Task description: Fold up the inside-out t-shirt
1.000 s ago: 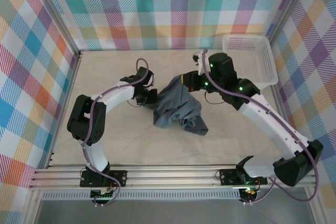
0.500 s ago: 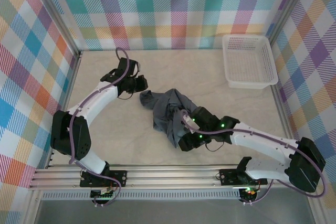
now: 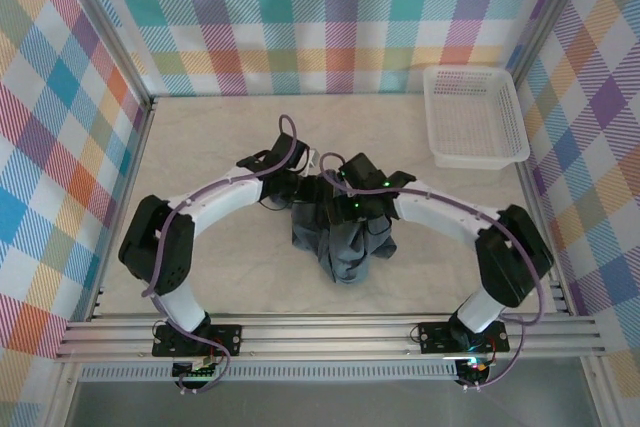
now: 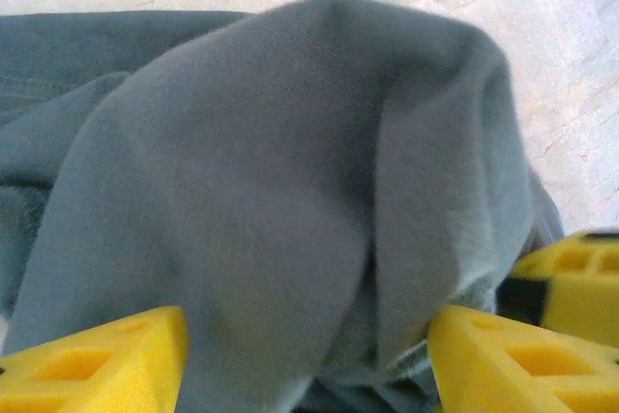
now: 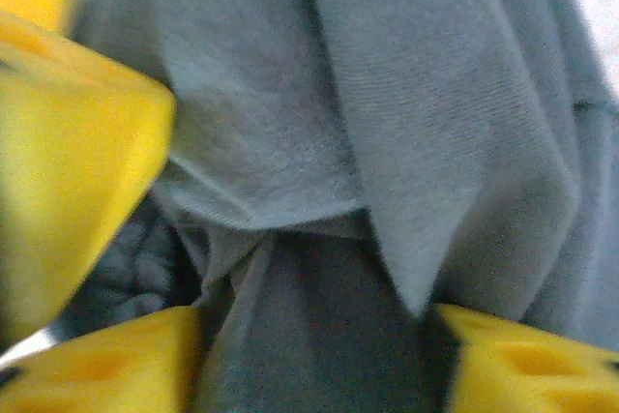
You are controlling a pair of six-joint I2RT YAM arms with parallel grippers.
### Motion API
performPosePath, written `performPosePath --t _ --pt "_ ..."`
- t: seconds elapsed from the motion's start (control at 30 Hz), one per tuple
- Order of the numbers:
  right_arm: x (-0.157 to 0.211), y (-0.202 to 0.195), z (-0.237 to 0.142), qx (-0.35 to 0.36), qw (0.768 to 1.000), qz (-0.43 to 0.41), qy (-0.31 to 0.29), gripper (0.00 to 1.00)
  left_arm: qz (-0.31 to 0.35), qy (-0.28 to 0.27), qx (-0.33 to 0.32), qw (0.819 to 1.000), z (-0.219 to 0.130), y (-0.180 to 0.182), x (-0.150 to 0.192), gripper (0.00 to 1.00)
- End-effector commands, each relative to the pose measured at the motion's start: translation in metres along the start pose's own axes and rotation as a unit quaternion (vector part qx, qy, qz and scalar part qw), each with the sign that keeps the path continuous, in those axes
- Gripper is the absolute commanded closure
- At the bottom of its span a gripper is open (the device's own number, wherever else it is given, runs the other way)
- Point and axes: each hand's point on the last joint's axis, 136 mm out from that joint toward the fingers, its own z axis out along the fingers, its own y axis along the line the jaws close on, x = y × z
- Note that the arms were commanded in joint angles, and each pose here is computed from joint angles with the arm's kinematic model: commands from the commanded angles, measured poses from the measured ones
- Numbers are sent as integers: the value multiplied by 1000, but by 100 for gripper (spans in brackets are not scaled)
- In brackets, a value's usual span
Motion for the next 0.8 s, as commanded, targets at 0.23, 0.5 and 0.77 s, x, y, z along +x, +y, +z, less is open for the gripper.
performPosePath --t 0.23,0.5,0.77 --pt "3 15 -39 -63 996 -38 -58 99 -25 -17 139 990 30 -53 -53 100" --pt "101 11 -39 -109 990 -78 -35 100 -82 -148 178 969 -86 -44 -158 100" --pt "40 6 -91 -67 971 -108 -200 39 -46 -83 168 981 -69 -55 -110 100"
